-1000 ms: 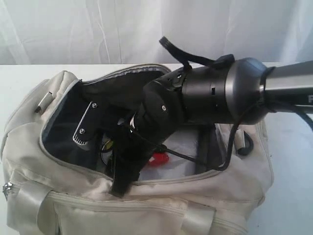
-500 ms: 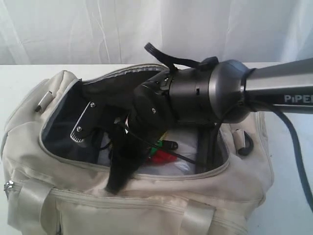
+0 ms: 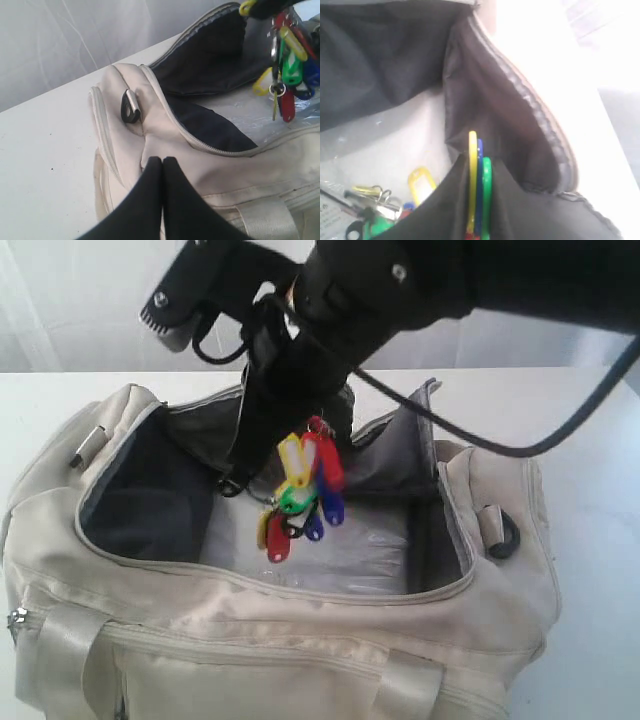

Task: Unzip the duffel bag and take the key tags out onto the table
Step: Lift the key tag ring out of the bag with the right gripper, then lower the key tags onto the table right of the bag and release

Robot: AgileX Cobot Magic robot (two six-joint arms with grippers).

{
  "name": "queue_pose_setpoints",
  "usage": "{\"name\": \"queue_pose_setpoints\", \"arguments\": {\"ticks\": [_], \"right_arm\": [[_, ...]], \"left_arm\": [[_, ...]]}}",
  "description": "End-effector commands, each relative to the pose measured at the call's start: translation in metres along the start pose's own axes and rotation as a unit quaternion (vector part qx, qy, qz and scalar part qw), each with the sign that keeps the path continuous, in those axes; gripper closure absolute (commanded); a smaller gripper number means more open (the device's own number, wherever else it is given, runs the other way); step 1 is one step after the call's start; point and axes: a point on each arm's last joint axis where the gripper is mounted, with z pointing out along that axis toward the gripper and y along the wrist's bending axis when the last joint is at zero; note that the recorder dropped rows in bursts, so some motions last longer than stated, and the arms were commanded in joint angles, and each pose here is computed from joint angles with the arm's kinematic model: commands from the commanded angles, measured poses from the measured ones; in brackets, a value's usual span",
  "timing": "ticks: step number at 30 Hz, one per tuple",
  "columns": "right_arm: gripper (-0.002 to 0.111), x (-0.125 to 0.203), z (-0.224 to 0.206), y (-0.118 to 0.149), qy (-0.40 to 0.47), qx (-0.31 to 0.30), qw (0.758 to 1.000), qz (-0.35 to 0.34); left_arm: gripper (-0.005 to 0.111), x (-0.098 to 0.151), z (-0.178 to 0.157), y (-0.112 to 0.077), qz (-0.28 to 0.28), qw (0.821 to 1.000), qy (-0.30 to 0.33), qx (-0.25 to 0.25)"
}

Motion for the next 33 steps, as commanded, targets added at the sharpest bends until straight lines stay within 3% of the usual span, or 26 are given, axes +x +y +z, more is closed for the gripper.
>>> {"name": "queue_pose_setpoints", "arguments": {"ticks": [1,10,15,19,27,33], "right_arm": [[0.108,-0.001,-0.032,-0.017,0.003,0.040,0.999,0.010],[0.108,0.029,-0.113,-0.051,0.005,0.112,0.989,0.092],[0.108,0.066,-0.166,-0.066,0.017,0.171,0.974,0.146],[0.108,0.100,-0.183,-0.067,0.075,0.202,0.961,0.175],[0.108,0.174,-0.123,-0.051,0.192,0.284,0.916,0.211],[0.108,0.186,-0.038,-0.024,0.215,0.178,0.936,0.214]], "left_arm": [[0.107,0.001,0.000,0.000,-0.012,1.000,-0.005,-0.001],[0.107,0.001,0.000,0.000,-0.014,1.000,-0.005,-0.001],[0.107,0.002,0.000,-0.001,-0.015,1.000,-0.004,0.000],[0.107,0.001,0.000,-0.001,-0.016,1.000,-0.004,0.001],[0.107,0.002,0.000,-0.001,-0.016,1.000,-0.002,0.002],[0.107,0.002,0.000,-0.001,-0.016,1.000,-0.002,0.002]]}}
